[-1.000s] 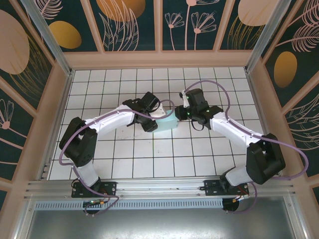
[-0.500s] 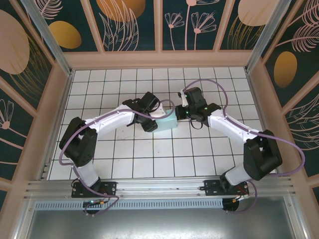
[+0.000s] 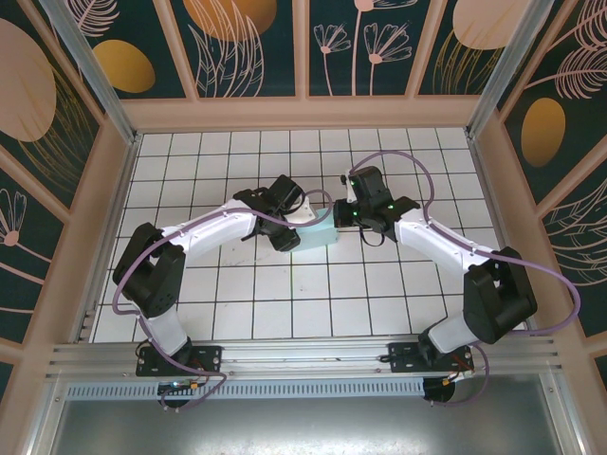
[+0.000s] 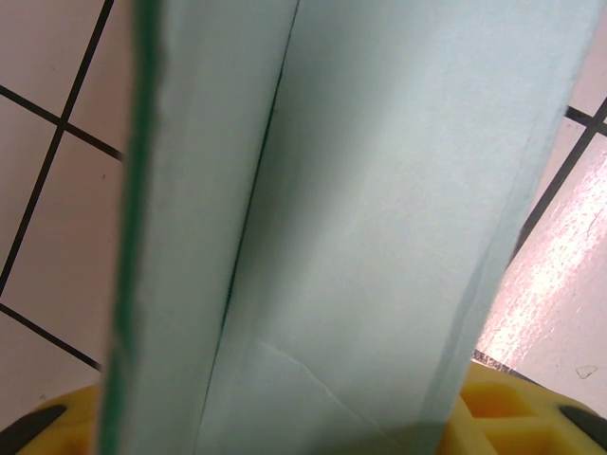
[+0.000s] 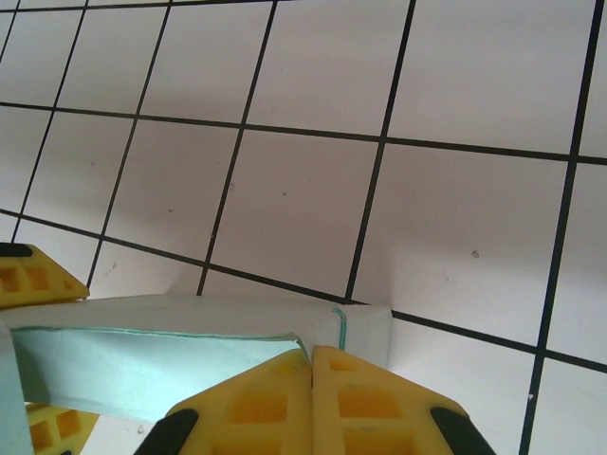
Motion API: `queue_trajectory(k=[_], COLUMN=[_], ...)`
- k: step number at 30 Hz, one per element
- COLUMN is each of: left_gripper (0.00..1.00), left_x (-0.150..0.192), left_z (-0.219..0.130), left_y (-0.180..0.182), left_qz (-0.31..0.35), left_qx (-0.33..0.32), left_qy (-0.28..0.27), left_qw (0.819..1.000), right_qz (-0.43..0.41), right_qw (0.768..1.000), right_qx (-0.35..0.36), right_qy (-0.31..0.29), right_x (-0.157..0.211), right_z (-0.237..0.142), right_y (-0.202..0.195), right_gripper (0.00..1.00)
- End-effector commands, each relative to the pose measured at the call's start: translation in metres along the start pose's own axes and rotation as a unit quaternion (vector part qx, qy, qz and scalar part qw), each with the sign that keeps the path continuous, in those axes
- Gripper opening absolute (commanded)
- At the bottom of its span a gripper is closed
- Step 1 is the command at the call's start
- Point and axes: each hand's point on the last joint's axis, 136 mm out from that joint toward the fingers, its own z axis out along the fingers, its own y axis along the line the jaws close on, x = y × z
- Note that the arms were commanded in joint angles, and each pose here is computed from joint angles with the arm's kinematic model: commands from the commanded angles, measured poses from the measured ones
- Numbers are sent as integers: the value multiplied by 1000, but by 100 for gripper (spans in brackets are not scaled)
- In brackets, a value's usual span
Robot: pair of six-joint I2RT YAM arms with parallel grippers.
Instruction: Fold the paper box
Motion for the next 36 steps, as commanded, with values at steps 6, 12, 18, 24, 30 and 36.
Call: queue_trajectory(k=[6, 12, 18, 24, 30, 36], left_gripper=[47, 48, 48, 51, 52, 53], left_x=[30, 31, 24, 20, 21, 19], left_z=[19, 20, 18, 17, 18, 18], left_y=[-4, -4, -8, -9, -10, -10], left_qz=[9, 9, 7, 5, 4, 4], left_qx=[-3, -2, 11, 16, 17, 18], left_qy=[64, 66, 51, 44, 45, 43], left_qw=[998, 998, 999, 999, 999, 999], right_qz=[57, 59, 15, -1, -11, -31], right_qw=[998, 998, 1000, 1000, 999, 999], right_qx=[-11, -22, -15, -13, -17, -7], right_qy=[-26, -14, -14, -23, -25, -17], right_x=[-26, -14, 5, 7, 5, 20], right_z=[-15, -11, -7, -6, -5, 4], right_y=[9, 10, 1, 0, 4, -4], right_gripper=[0, 0, 0, 0, 0, 0])
